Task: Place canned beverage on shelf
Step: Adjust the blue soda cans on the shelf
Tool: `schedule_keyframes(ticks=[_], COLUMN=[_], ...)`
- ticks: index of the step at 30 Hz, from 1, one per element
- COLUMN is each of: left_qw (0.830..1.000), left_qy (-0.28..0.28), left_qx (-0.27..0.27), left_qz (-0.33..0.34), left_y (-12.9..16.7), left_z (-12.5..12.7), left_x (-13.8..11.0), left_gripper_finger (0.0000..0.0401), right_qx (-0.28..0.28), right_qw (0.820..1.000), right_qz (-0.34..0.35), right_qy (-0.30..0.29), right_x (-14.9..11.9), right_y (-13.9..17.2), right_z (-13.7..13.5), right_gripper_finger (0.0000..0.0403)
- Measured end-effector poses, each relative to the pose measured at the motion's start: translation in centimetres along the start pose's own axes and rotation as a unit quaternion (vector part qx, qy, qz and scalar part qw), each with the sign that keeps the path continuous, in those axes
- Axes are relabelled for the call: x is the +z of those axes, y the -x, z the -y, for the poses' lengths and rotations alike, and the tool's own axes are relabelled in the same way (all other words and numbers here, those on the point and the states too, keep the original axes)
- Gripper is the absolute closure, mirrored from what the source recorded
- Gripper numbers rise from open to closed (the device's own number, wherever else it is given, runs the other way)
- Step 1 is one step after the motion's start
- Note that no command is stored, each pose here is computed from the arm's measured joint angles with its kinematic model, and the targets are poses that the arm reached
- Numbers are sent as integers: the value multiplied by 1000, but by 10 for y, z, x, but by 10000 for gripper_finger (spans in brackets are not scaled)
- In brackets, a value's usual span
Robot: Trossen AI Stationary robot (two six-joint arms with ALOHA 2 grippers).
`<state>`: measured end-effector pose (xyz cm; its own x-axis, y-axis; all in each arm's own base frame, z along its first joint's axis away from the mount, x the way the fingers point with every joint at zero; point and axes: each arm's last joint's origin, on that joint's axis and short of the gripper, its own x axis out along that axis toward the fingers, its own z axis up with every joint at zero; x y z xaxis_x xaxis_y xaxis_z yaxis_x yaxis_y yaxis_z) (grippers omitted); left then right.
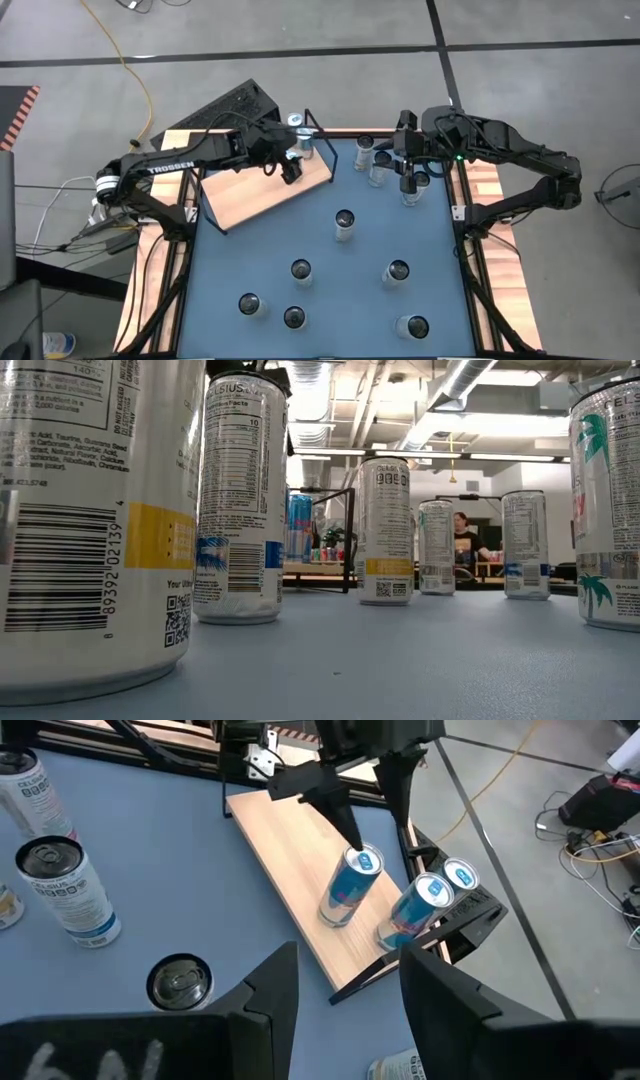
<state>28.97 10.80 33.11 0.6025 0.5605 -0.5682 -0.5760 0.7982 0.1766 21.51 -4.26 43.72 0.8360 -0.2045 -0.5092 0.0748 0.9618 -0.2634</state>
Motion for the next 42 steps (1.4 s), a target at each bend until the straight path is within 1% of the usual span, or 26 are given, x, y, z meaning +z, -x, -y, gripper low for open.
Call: schedule_keyframes(ticks=[3,6,9,13,17,23,26,28,30,36,42], left_qw=[1000,1000,1000,1000,999,999,998,998,997,996,996], left_qy=[-2,3,9,9,10,11,8,11,1,-8,-5], left_qx=[-1,-6,7,23,25,41,42,42,52,57,56], left_qz=[-19,-13,-9,-20,-25,-28,-41,-34,-51,-67,-68], left_y=[1,1,2,-7,-16,-22,-26,-30,-35,-46,-47], left_z=[2,7,8,13,18,21,23,25,27,31,31], left_x=[-4,-4,-4,-7,-9,-10,-14,-13,-17,-23,-23], left_gripper_finger=[119,119,119,120,120,120,120,120,120,120,120], right_qx=[0,0,0,2,5,12,16,18,18,20,24], right_qw=[1000,1000,1000,1000,1000,999,999,999,999,999,999], right_qz=[0,0,0,-8,-18,-28,-26,-26,-26,-34,-37], right_qy=[0,0,-2,-8,-11,-11,-10,-10,-10,-10,-11], right_x=[0,0,0,-2,-4,-5,-5,-5,-5,-7,-7], right_y=[0,0,0,0,0,0,0,0,0,0,0], right_z=[0,0,0,0,-1,-3,-3,-3,-4,-4,-5], right_gripper_finger=[235,235,235,235,235,235,235,235,235,235,235])
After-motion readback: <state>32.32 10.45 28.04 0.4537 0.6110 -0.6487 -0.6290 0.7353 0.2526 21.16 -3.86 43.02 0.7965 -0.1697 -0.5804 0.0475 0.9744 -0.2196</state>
